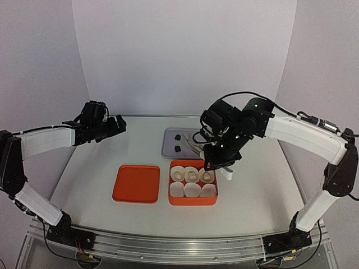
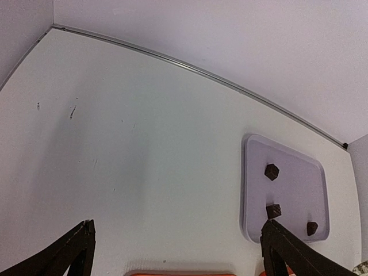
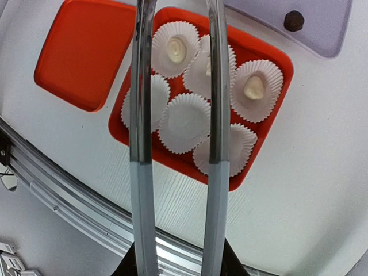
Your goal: Pack the chocolate
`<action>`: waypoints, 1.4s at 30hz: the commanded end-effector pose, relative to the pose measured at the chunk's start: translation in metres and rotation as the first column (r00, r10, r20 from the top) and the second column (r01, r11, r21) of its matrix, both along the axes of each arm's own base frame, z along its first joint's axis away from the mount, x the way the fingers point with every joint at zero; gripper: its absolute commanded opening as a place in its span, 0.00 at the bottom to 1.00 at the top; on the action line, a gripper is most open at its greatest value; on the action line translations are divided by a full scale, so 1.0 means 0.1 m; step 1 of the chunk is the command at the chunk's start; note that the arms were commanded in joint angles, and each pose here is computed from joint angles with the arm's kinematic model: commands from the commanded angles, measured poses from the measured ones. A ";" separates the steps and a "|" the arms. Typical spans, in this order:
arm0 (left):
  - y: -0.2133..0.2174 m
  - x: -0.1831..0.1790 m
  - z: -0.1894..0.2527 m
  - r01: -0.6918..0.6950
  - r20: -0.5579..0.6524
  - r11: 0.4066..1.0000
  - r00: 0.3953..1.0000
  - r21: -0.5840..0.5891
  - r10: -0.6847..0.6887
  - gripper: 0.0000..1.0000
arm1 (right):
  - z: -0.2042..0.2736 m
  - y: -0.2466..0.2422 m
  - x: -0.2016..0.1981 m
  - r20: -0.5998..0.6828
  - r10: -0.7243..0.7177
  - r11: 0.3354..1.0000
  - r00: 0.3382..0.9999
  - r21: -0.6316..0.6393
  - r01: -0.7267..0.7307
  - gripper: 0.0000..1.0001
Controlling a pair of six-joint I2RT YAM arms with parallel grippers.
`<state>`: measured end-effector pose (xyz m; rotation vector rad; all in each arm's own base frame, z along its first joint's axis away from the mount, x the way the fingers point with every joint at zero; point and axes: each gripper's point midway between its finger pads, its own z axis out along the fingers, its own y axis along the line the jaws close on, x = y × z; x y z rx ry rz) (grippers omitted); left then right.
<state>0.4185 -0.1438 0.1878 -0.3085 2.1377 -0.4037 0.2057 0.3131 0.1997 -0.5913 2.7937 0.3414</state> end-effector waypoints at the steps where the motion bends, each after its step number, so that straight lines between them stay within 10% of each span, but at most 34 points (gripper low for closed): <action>1: 0.00 0.07 0.21 -0.028 0.044 0.998 0.999 -0.057 0.030 1.00 | 0.14 -0.23 0.49 0.035 0.004 0.999 0.999 0.034 -0.006 0.27; 42: -0.02 0.29 -0.07 -0.115 -0.116 0.993 0.987 -0.031 0.111 1.00 | -0.71 -1.01 1.06 -0.283 -0.047 0.955 0.958 -0.295 -0.040 0.34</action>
